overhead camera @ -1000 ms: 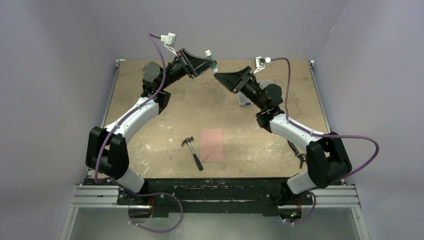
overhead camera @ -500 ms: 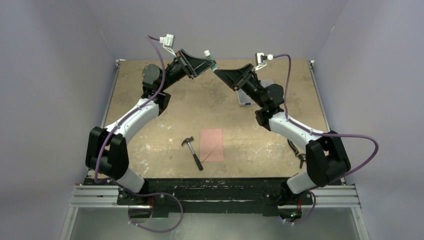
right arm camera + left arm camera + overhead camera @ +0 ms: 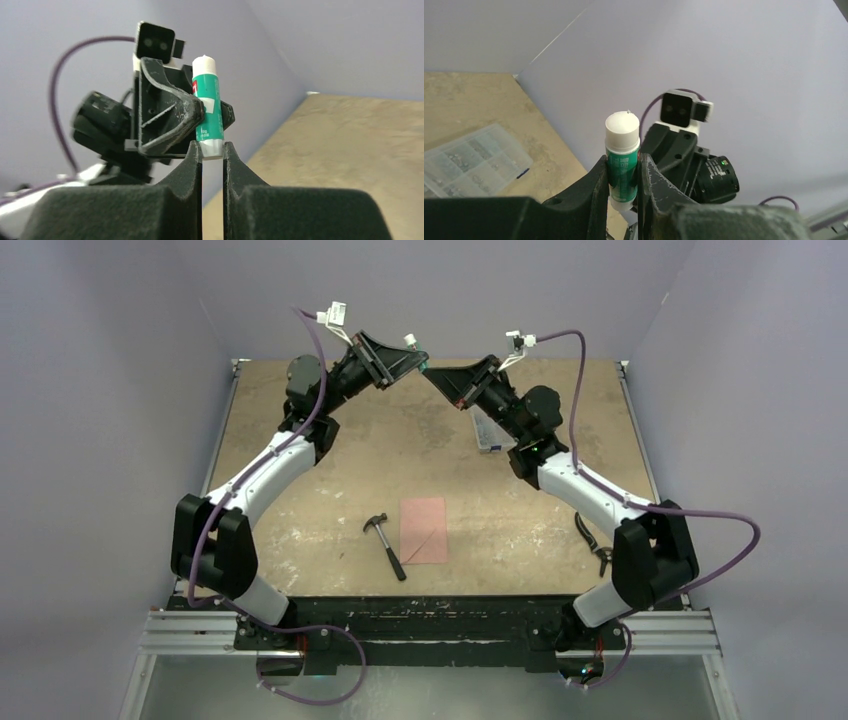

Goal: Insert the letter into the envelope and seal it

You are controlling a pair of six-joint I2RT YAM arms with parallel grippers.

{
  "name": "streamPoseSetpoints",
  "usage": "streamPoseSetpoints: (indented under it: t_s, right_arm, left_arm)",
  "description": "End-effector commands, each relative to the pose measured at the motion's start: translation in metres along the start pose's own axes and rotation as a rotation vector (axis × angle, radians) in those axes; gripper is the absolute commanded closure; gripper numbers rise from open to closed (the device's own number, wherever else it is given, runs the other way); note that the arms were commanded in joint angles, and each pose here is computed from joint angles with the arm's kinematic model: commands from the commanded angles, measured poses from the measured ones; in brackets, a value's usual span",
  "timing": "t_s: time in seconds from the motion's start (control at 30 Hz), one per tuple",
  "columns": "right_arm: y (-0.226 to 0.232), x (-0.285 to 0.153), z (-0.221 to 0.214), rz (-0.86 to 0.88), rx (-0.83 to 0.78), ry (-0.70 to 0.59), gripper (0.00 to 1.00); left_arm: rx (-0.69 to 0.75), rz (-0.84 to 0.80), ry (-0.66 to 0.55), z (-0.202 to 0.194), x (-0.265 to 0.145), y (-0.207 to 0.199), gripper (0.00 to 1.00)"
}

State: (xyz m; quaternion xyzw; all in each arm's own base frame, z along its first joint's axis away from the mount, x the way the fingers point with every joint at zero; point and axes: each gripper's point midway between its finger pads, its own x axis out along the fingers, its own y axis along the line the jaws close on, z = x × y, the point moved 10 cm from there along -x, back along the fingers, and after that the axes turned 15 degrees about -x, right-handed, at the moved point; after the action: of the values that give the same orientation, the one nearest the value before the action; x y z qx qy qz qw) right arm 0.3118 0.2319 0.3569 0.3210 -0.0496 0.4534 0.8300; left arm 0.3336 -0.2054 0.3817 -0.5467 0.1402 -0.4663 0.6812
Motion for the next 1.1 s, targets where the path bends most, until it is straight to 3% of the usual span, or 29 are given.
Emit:
streamPoseSetpoints:
  t_s: [0.0,0.23,0.33,0.37,0.5,0.57,0.63,0.8,1.07]
  right_arm:
    - [-0.003,0.008,0.015,-0.107,-0.389,0.031,0.98]
    - [-0.024,0.014,0.028,-0.403,-0.851,0.066,0.96]
    - [-0.013,0.014,0.037,-0.398,-0.933,0.051,0.89]
    - [-0.004,0.014,0.043,-0.320,-0.871,0.033,0.83]
    - [0.016,0.006,0.072,-0.070,-0.573,0.012,0.36]
    - [0.030,-0.002,0.074,0.046,-0.434,-0.002,0.25]
    - [0.047,-0.019,0.070,0.206,-0.251,-0.072,0.23]
    - [0.057,-0.038,0.054,0.389,0.101,-0.179,0.21]
    - [0.060,-0.023,0.046,0.491,0.290,-0.205,0.22]
  left_arm:
    - [-0.026,0.157,-0.025,0.008,0.008,-0.001,1.00]
    - [-0.160,0.311,-0.022,0.006,0.007,0.012,1.00]
    - [-0.137,0.283,-0.031,0.008,0.006,-0.005,1.00]
    - [-0.106,0.266,-0.029,0.011,0.007,-0.012,1.00]
    - [0.068,0.116,-0.036,0.014,0.002,-0.035,1.00]
    - [0.148,0.072,-0.047,0.016,-0.001,-0.040,1.00]
    - [0.201,0.026,-0.048,0.020,0.000,-0.048,1.00]
    - [0.300,-0.149,-0.007,0.022,0.004,-0.076,1.00]
    - [0.271,-0.312,0.025,0.013,-0.004,-0.089,1.00]
